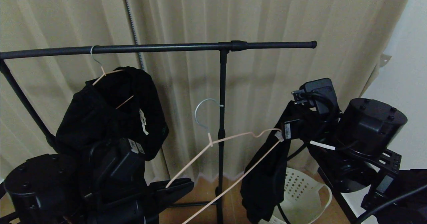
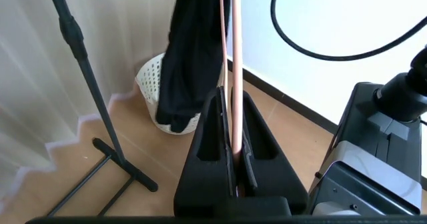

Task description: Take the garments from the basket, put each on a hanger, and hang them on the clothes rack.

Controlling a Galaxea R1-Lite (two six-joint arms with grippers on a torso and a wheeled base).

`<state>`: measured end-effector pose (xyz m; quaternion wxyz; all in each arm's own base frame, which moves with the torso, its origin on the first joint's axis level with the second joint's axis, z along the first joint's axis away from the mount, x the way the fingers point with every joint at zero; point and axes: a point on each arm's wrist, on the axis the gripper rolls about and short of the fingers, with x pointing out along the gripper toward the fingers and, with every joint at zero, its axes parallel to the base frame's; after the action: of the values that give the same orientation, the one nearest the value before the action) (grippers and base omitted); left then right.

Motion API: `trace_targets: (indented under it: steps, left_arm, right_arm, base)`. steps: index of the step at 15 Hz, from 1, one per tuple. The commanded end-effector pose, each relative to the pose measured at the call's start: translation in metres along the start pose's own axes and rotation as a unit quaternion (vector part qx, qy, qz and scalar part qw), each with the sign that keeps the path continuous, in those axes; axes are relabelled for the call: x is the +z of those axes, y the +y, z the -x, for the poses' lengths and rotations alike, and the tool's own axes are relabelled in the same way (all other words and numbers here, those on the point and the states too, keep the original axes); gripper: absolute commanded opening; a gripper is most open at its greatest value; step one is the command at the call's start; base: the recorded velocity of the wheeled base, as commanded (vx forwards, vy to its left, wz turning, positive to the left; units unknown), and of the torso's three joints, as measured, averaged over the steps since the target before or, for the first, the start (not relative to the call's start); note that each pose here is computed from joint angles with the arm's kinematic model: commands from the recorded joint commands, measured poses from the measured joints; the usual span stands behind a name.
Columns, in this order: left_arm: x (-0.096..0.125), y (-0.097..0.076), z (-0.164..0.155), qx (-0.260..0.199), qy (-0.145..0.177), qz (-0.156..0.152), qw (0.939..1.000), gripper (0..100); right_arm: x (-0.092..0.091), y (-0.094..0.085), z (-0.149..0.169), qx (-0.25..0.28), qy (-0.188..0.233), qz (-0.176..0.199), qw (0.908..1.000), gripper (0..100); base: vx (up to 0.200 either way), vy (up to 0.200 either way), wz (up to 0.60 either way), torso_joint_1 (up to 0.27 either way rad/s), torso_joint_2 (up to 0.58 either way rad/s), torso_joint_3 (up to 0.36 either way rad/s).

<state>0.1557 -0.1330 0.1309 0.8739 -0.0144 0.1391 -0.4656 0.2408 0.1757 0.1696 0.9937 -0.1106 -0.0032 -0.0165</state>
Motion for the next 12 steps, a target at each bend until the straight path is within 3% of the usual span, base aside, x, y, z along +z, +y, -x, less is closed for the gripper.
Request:
trace_targets:
  steps: [1,12]
  left_arm:
    - [0.001,0.000,0.000,0.000,-0.001,0.000,1.0000,0]
    - [0.009,0.008,-0.021,0.013,-0.007,0.000,0.9999,0]
  right_arm:
    - [-0.006,0.005,-0.006,-0.006,0.004,0.003,1.0000,0]
    - [0.004,0.010,0.021,0.022,-0.011,-0.006,0.9997,0]
  base:
    - [0.000,0.000,0.00,0.000,0.00,0.000]
    - [0.000,0.000,0.00,0.000,0.00,0.000]
